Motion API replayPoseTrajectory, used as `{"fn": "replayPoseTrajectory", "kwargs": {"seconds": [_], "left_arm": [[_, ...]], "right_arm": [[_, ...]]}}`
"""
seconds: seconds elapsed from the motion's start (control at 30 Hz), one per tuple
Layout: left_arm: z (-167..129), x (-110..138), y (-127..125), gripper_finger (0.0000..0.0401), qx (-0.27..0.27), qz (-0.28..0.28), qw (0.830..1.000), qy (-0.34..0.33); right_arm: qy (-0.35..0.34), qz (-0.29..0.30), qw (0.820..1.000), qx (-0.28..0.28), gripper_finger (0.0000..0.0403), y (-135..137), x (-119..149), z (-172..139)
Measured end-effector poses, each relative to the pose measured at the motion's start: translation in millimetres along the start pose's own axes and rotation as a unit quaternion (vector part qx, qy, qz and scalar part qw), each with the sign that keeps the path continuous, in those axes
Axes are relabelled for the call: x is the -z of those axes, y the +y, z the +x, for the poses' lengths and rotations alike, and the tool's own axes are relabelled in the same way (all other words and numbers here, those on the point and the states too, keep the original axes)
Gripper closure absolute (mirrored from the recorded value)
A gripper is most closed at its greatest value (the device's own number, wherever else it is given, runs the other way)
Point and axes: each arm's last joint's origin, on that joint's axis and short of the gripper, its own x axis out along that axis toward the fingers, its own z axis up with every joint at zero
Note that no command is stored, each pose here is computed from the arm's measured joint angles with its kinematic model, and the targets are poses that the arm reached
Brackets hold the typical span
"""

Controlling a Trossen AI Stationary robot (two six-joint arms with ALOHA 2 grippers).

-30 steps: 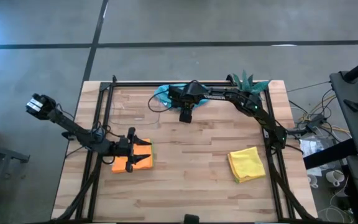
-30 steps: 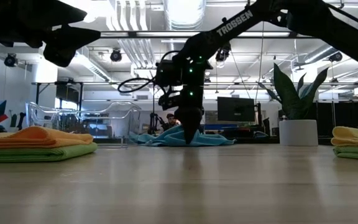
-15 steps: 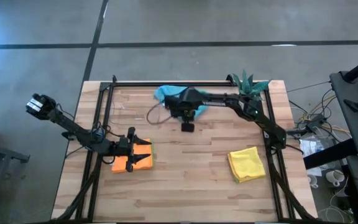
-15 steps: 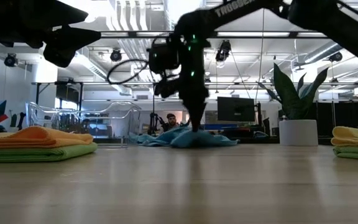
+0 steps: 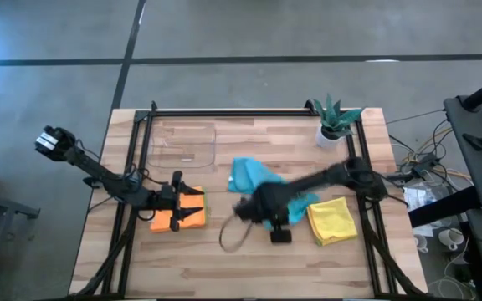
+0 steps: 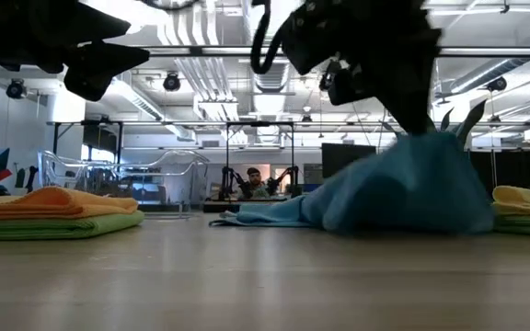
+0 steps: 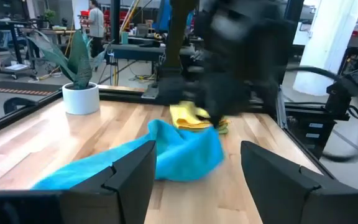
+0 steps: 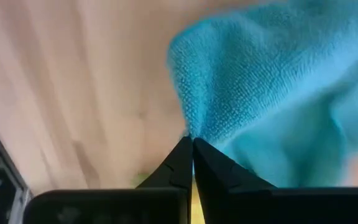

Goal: Fold microfiber towels
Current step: Fold the blue microfiber cloth

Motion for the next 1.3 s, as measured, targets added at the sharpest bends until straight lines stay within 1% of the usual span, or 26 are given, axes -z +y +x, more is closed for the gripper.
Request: {"fn": "replayPoseTrajectory", "kwargs": {"seconds": [0.07,0.13,0.2,0.27,0.3,0.37,0.43,0.53,0.6,0.67,0.77,0.87,1.0,1.03,1.1,1.17,1.23,1.3], "left_arm": [[1,0,-1,0.0182,0.000,0.000,1.000,0.001],[3,2,-1,0.0182,-0.001,0.003,1.000,0.006],[5,4,-2,0.0182,0.000,0.003,1.000,0.006],[9,3,-5,0.0182,0.002,0.005,1.000,0.010],[12,2,-8,0.0182,0.006,0.006,1.000,0.010],[21,-1,-13,0.0182,0.008,0.011,1.000,0.011],[30,-3,-19,0.0182,0.009,0.022,1.000,0.016],[45,-6,-29,0.0182,0.009,0.030,0.999,0.024],[54,-4,-34,0.0182,0.007,0.043,0.998,0.046],[63,-1,-38,0.0182,0.002,0.060,0.995,0.074],[76,3,-40,0.0182,-0.010,0.083,0.990,0.117],[90,7,-42,0.0182,-0.007,0.101,0.981,0.165],[111,10,-44,0.0185,0.010,0.096,0.969,0.226],[117,11,-44,0.0188,0.011,0.096,0.965,0.244],[125,16,-42,0.0196,-0.005,0.119,0.946,0.302],[132,18,-38,0.0205,-0.021,0.154,0.915,0.373],[137,16,-33,0.0215,-0.036,0.182,0.881,0.436],[145,11,-29,0.0224,-0.043,0.204,0.857,0.470]], "right_arm": [[-0.025,-0.023,0.999,0.002,0.0394,22,0,11],[-0.084,-0.055,0.995,-0.010,0.0394,43,-5,15],[-0.153,-0.094,0.983,-0.028,0.0394,63,-14,17],[-0.219,-0.137,0.965,-0.040,0.0394,78,-22,17],[-0.244,-0.155,0.957,-0.034,0.0394,83,-25,16],[-0.261,-0.173,0.950,-0.006,0.0394,85,-25,15],[-0.262,-0.164,0.951,0.019,0.0394,84,-25,17],[-0.230,-0.110,0.967,0.022,0.0385,80,-19,20],[-0.203,-0.071,0.976,0.029,0.0370,80,-10,20],[-0.177,-0.039,0.982,0.050,0.0349,82,0,21],[-0.161,-0.013,0.983,0.084,0.0309,88,10,26],[-0.155,-0.001,0.984,0.092,0.0269,98,17,34],[-0.158,0.025,0.981,0.114,0.0227,115,30,42],[-0.159,0.032,0.978,0.129,0.0220,119,36,42],[-0.165,0.047,0.973,0.157,0.0208,126,48,41],[-0.180,0.064,0.966,0.174,0.0200,132,60,35],[-0.205,0.081,0.959,0.179,0.0198,137,70,29],[-0.234,0.094,0.950,0.186,0.0198,140,75,23]]}}
